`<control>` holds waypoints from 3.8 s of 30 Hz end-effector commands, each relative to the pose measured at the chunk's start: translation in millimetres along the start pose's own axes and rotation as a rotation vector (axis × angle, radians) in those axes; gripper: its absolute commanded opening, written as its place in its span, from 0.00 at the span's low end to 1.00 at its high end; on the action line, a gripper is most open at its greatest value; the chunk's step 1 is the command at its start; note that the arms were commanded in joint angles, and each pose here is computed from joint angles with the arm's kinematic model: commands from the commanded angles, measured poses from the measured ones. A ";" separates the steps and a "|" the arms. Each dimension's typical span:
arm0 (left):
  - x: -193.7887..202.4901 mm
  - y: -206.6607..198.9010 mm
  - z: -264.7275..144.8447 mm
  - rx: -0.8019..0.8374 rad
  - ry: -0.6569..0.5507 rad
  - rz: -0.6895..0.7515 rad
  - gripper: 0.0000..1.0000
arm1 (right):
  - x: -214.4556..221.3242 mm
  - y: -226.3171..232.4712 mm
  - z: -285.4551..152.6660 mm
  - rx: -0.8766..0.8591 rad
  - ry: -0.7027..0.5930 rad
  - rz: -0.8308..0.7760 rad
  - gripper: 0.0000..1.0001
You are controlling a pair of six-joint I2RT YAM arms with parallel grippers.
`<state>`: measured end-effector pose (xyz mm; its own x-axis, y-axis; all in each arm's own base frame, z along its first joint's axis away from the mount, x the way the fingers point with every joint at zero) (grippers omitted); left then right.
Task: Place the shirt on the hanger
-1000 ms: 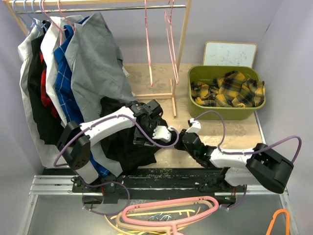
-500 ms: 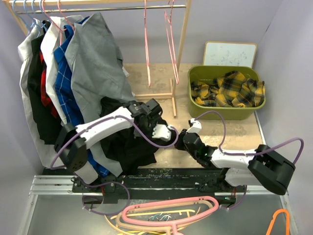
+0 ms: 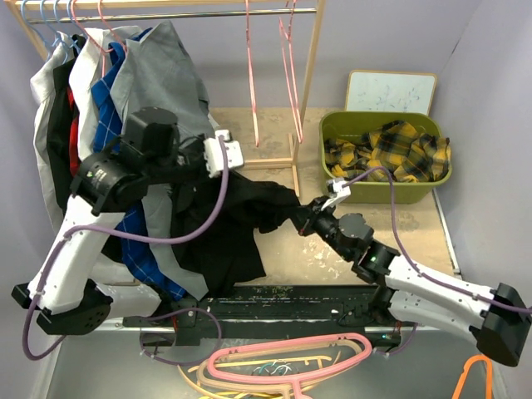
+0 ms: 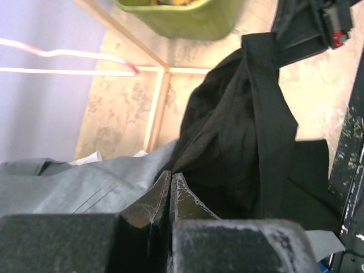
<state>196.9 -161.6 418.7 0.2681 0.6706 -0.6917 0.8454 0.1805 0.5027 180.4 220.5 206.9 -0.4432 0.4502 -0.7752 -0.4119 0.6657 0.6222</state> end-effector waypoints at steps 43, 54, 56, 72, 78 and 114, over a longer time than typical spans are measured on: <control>151.9 54.5 147.2 -0.398 0.316 -0.599 0.00 | 3.6 -6.3 60.3 0.182 0.201 0.233 0.00; 159.4 65.0 152.1 -0.358 0.403 -0.693 0.83 | 26.8 -10.2 57.4 0.082 0.335 0.211 0.08; 147.2 61.2 141.1 -0.326 0.355 -0.684 1.00 | 23.2 -5.0 54.2 0.041 0.332 0.194 0.31; 130.8 -13.4 54.6 -0.137 0.240 -0.534 1.00 | -88.3 30.5 -51.9 -0.101 -0.064 -0.148 0.94; 155.3 -9.1 56.0 -0.166 0.291 -0.595 0.99 | -203.8 57.9 -102.2 0.133 -0.399 -0.149 0.91; 158.7 -1.0 42.9 -0.211 0.311 -0.613 0.99 | -259.0 92.8 102.1 0.268 -0.212 -0.270 0.59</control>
<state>255.5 -88.0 269.9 -0.4428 0.5764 -0.6868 0.6947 0.7049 0.1437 335.2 223.5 450.9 -0.1642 0.3190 -0.9334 -0.2434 0.9039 0.3517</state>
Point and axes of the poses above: each gripper's point midway between its finger pads, its own z axis out along the fingers, its own y axis along the line the jaws close on, x = y × z, the point moved 6 cm from there along -z, back along the fingers, and after that the axes turned 6 degrees about z, right-handed, at the moved point
